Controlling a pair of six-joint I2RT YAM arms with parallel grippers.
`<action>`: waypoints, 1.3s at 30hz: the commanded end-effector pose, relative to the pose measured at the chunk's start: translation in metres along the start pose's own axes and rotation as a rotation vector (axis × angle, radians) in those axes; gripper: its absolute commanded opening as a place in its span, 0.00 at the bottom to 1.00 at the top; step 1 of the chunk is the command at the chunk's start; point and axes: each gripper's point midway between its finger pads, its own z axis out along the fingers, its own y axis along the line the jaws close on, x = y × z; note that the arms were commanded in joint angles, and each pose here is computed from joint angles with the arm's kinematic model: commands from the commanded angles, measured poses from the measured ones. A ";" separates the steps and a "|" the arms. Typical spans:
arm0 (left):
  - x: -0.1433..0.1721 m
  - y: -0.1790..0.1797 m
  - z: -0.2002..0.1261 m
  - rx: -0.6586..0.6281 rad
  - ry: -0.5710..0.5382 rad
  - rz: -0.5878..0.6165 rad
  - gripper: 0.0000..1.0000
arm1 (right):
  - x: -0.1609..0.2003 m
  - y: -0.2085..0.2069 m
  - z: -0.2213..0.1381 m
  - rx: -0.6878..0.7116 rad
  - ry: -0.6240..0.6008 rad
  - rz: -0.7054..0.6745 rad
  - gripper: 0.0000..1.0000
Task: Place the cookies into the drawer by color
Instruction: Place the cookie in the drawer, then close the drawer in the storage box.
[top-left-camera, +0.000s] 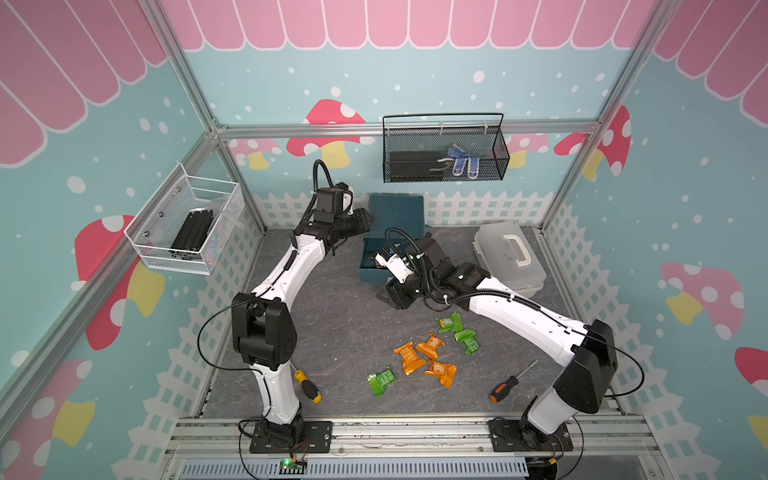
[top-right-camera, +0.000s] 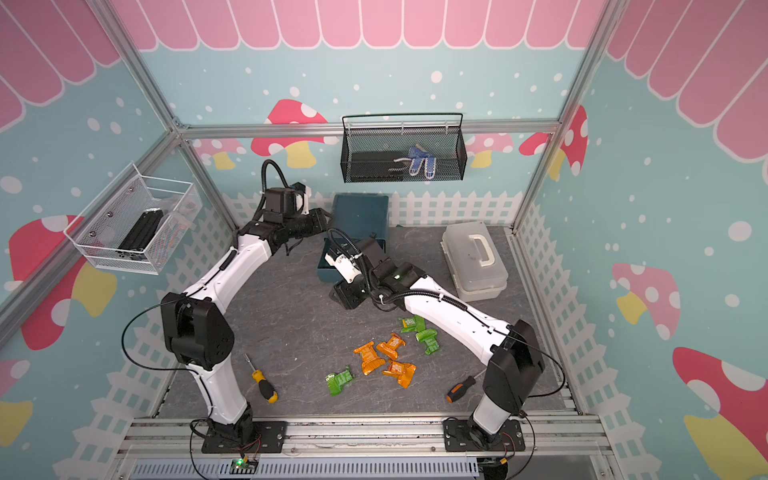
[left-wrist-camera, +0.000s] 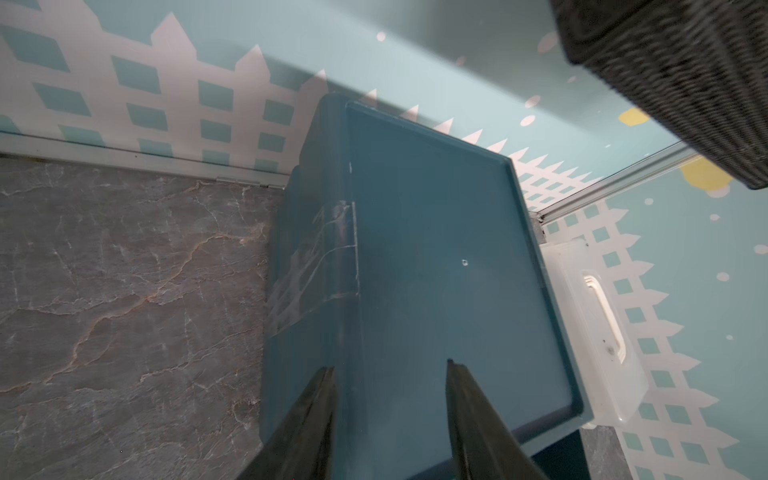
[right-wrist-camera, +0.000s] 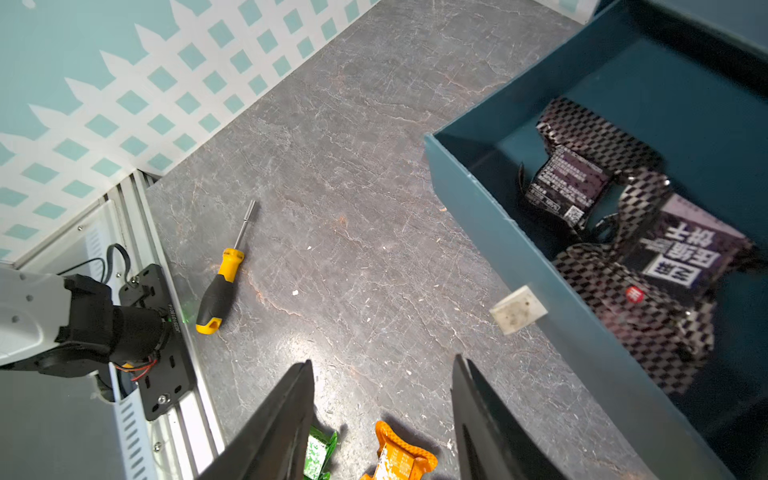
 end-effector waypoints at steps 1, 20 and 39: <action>0.005 0.011 0.007 -0.040 0.027 0.024 0.42 | 0.001 -0.015 0.013 0.074 -0.004 -0.066 0.54; 0.036 0.021 0.023 -0.056 0.083 0.030 0.27 | -0.026 -0.097 0.032 0.297 0.005 -0.074 0.51; 0.035 0.007 0.012 -0.040 0.062 0.060 0.26 | -0.054 -0.161 0.060 0.493 0.011 -0.128 0.53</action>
